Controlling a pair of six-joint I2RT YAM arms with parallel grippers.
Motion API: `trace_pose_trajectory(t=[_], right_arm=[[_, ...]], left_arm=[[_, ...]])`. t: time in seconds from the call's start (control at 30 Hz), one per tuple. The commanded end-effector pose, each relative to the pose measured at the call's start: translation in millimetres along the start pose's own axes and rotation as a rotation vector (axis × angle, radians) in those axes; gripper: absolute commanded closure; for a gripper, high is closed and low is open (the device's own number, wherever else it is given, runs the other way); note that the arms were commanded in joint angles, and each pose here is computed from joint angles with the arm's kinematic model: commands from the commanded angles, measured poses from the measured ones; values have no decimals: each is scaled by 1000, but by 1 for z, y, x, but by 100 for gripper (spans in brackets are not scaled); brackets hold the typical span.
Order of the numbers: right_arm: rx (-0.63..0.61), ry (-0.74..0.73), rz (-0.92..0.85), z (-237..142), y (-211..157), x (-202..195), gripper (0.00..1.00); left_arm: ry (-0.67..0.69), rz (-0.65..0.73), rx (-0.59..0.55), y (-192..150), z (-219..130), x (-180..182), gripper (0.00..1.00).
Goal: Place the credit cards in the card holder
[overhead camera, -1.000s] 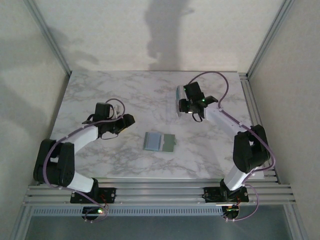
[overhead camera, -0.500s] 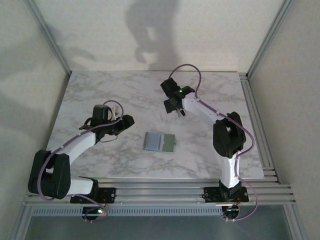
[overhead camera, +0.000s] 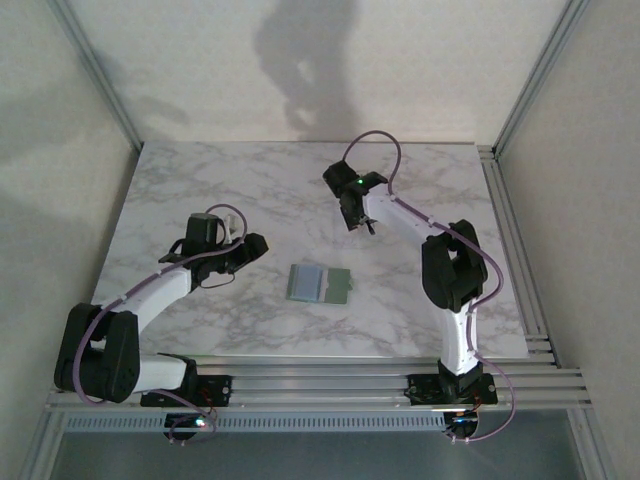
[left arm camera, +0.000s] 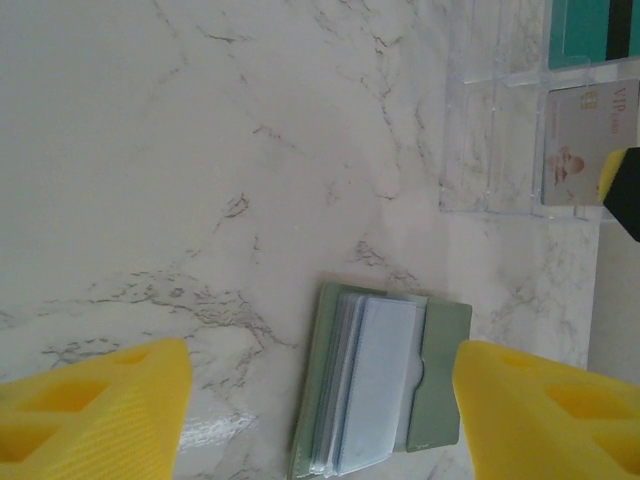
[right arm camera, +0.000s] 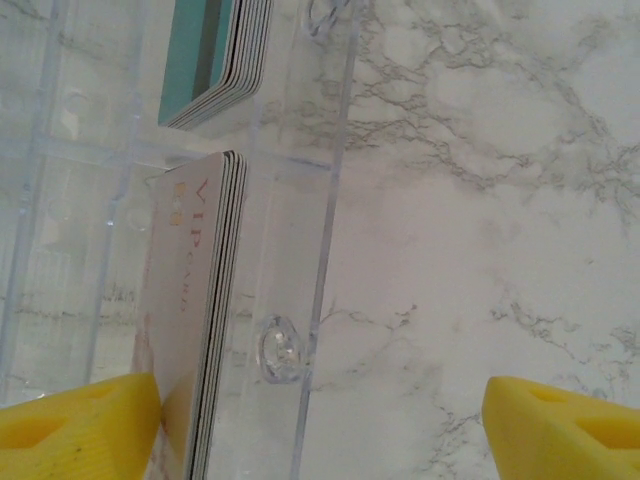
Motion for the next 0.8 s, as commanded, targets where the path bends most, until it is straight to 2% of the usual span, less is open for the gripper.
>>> trace_pose_trajectory(t=[0.0,0.27,0.5,0.77], right_arm=[[1,-50,33,-6,-1,-18,24],[-18,-65,33,-9,1,-23,39],[-20,-83,10,-7,-3,-24,60],[-17,-115,-12,-4,-5,-27,73]], left_arm=[[27,26,-16,-2,-2,3,31],[18,25,0,0,2,2,32],[24,20,4,-5,2,6,33],[27,20,13,-5,4,6,34]])
Point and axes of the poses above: each hand's point on the last joint's axis, 136 mm out from that joint toward the fingers, its own z axis out along the fingers, its own x axis along the line the jaws close on, y = z × x, the point moved 3 cm from there along -z, back along the fingers, and after that the axes turned 2 degrees about z, right-handed, at the moved point
